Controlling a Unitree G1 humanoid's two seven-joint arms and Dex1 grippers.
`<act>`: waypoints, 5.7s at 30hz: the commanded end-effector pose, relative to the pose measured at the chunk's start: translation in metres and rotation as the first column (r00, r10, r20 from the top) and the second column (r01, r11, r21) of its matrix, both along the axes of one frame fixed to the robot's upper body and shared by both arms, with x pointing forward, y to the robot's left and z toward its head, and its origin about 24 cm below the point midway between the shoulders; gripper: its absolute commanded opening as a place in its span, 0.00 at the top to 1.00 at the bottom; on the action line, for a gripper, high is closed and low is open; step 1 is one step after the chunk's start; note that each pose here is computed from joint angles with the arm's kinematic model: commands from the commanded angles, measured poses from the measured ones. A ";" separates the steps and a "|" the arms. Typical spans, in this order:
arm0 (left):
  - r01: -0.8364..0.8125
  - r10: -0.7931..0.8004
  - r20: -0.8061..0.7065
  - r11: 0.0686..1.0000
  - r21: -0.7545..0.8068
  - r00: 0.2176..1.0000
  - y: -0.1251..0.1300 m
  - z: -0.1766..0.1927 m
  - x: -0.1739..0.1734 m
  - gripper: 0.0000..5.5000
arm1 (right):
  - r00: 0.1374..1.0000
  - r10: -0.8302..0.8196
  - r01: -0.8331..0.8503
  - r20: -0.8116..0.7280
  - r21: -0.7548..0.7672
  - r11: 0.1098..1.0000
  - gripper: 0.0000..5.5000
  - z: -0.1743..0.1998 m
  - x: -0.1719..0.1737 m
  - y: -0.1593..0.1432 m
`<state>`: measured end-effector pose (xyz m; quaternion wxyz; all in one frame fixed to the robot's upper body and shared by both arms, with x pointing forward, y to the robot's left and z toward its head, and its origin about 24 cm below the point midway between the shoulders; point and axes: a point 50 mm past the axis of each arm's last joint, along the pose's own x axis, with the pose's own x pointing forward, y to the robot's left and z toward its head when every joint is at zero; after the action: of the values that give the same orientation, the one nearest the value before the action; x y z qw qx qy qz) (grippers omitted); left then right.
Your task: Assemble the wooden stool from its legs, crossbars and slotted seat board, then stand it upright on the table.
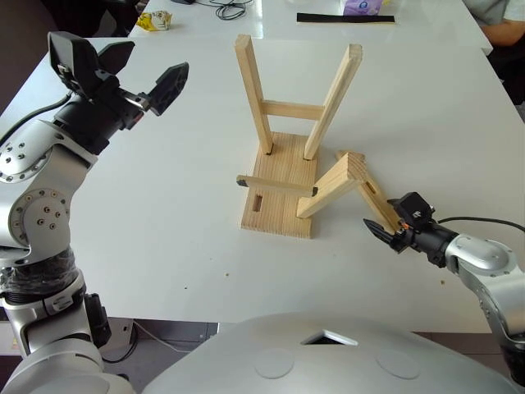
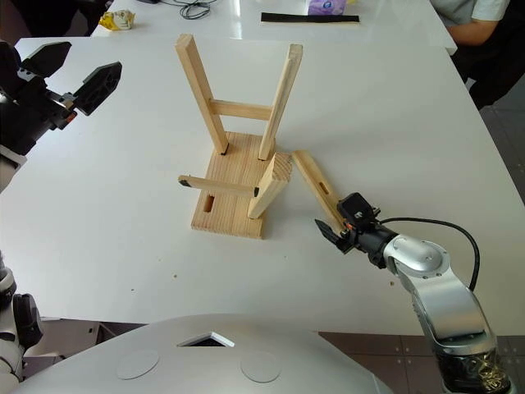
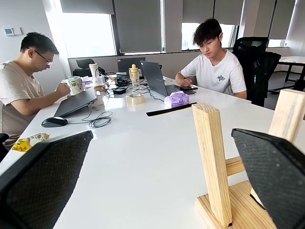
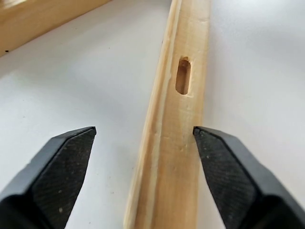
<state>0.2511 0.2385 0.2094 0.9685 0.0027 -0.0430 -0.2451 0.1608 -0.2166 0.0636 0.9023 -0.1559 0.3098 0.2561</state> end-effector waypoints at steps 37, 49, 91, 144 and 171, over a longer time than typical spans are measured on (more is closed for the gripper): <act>0.020 -0.019 0.051 1.000 -0.006 0.998 -0.001 0.013 0.014 0.02 | 0.997 -0.080 0.080 0.008 0.018 0.997 0.62 -0.025 0.001 -0.013; 0.111 -0.106 0.072 0.991 -0.075 0.992 0.009 0.020 0.012 0.02 | 0.885 -0.235 0.063 0.402 0.395 0.916 0.62 0.099 0.062 -0.043; 0.821 -0.828 0.179 0.450 -0.352 0.531 -0.093 0.044 -0.016 0.02 | 0.670 0.607 -0.699 0.427 0.637 0.324 0.62 0.188 0.070 0.092; 0.758 -0.732 0.263 0.500 -0.418 0.629 -0.074 0.061 -0.002 0.63 | 0.642 0.668 -0.728 0.376 0.571 0.379 0.41 0.172 0.065 0.090; 0.502 -0.540 0.147 0.834 0.229 0.829 0.000 0.042 0.007 0.63 | 0.899 0.339 -0.438 0.277 0.560 0.703 0.15 0.152 0.047 -0.003</act>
<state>0.2575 0.2319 0.2593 0.8512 0.0475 -0.1244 -0.5076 0.2132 -0.2137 0.2169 0.8421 0.0742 0.0941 0.5258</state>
